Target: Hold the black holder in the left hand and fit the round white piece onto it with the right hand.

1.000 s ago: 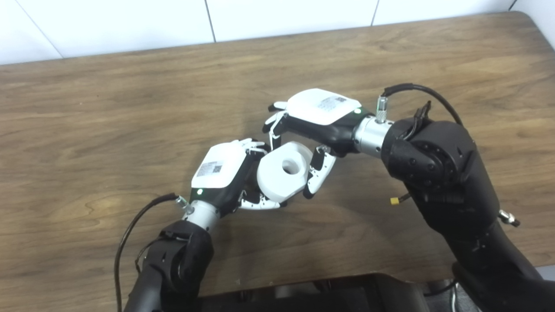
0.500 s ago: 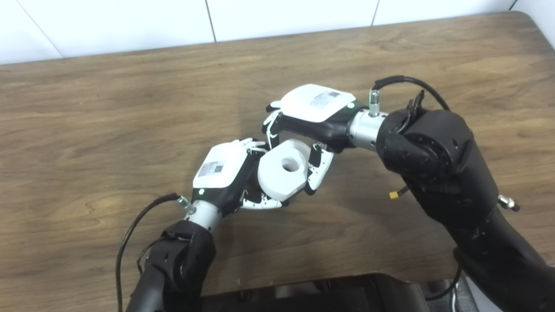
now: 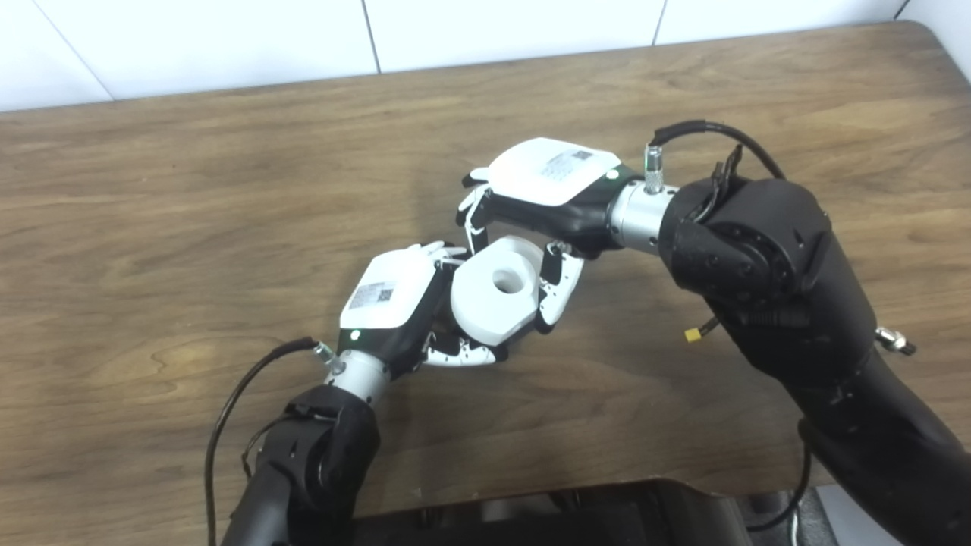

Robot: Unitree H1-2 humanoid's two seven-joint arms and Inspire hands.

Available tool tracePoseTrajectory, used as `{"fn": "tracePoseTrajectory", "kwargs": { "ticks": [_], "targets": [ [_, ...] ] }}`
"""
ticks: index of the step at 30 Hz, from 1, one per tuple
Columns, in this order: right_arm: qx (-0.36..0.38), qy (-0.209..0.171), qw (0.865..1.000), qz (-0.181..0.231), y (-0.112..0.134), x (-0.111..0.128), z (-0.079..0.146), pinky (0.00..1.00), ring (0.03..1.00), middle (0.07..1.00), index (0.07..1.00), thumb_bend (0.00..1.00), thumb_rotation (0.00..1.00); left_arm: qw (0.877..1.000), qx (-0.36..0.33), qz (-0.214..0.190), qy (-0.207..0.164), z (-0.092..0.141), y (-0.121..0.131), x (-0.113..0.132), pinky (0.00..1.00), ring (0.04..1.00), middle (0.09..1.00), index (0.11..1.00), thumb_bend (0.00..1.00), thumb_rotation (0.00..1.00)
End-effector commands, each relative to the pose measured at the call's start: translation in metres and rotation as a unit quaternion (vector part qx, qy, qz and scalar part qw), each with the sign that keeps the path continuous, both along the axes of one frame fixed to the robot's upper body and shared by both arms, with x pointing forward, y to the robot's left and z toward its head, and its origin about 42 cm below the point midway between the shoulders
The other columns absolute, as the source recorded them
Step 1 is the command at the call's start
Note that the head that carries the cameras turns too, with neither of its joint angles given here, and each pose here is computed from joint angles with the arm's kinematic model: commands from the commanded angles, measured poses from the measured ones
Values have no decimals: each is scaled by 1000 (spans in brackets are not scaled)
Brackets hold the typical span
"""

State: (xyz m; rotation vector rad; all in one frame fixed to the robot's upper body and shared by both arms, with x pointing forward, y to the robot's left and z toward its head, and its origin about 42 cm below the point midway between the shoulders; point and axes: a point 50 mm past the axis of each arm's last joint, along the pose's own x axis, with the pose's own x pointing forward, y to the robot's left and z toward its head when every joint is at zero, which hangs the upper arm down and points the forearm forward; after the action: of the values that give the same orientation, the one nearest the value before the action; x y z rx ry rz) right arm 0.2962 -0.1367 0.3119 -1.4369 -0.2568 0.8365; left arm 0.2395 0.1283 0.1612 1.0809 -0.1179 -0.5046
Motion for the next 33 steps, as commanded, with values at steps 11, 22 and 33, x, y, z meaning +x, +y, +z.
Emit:
{"fn": "tracePoseTrajectory", "kwargs": {
  "ticks": [11,22,33],
  "targets": [
    [-30,-2,1000,6,0,1,15,912,965,859,637,912,386,998,9,-24,55,-14,-6,-8,902,897,832,490,516,57],
    [-33,5,999,6,-2,1,13,918,967,859,649,928,373,998,7,-25,57,-13,-7,-8,905,899,833,490,516,57],
    [-29,9,1000,8,-2,2,15,921,971,862,658,932,367,998,6,-24,58,-12,-7,-8,903,898,833,490,516,57]
  ]
}}
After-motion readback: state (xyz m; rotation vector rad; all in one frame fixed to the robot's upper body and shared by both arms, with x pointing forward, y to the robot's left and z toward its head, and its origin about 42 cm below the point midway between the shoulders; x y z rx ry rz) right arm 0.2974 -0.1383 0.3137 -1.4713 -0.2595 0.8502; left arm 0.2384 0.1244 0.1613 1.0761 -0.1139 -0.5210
